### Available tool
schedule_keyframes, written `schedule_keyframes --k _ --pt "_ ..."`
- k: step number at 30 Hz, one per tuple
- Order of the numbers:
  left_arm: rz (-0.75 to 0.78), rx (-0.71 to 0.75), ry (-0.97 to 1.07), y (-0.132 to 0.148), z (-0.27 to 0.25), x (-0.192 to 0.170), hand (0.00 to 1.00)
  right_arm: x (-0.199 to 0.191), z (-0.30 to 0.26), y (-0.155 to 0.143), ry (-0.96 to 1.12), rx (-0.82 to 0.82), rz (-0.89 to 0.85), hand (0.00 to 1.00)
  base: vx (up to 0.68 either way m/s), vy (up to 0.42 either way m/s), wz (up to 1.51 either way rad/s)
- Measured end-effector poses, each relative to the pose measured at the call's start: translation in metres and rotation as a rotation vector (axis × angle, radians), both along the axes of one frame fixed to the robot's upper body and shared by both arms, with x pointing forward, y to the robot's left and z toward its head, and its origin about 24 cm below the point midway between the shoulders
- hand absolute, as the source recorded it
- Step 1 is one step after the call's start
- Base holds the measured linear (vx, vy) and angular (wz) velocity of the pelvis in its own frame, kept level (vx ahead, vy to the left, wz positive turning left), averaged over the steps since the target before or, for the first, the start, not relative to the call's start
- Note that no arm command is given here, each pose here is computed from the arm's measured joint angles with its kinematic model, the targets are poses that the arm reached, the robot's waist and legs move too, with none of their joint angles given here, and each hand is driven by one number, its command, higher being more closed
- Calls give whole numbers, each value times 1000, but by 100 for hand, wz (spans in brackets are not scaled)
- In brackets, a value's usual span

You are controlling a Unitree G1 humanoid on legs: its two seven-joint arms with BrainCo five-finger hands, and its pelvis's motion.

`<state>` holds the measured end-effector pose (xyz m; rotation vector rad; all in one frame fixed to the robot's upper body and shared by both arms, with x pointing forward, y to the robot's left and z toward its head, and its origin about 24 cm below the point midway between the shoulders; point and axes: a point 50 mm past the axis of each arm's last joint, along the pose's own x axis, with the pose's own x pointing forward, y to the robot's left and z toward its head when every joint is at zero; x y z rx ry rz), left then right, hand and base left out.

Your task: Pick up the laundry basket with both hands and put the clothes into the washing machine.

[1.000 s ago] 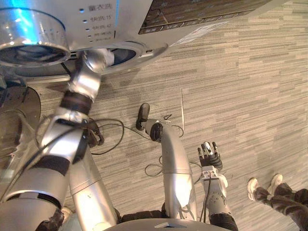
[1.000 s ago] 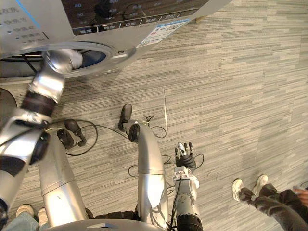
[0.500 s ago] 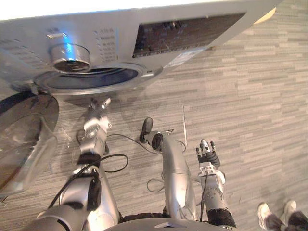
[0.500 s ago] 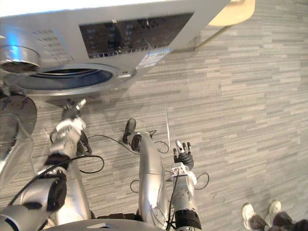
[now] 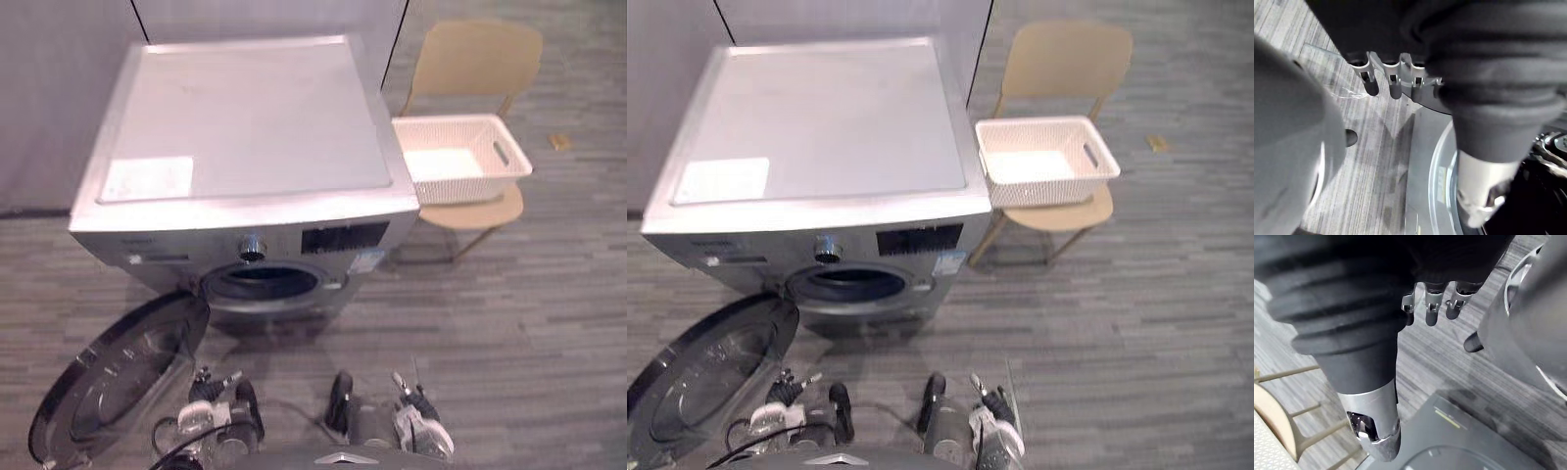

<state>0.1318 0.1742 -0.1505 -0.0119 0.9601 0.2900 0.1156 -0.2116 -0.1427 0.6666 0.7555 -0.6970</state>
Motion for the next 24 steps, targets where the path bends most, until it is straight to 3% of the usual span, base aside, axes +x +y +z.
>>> schedule_keyframes --k 3,6,12,14,19,24 --pt "-110 22 51 -4 -5 -8 0 -15 -8 -5 84 1 2 0 163 27 14" --pt "-125 25 69 0 -7 -12 0 -19 -12 -3 117 9 3 0 112 32 -3" --pt "-99 25 88 5 -8 -17 0 -14 -13 -4 130 6 35 0 14 2 -38" --pt "-95 5 79 0 -7 -14 0 -5 -10 -4 121 -31 132 0 -123 -18 -64" --pt "-102 -32 74 -15 -8 -15 0 7 -5 -13 96 -64 153 0 -58 134 -53" --pt "-22 -33 79 -6 -9 -23 0 23 -4 12 69 -65 298 0 4 131 -37"
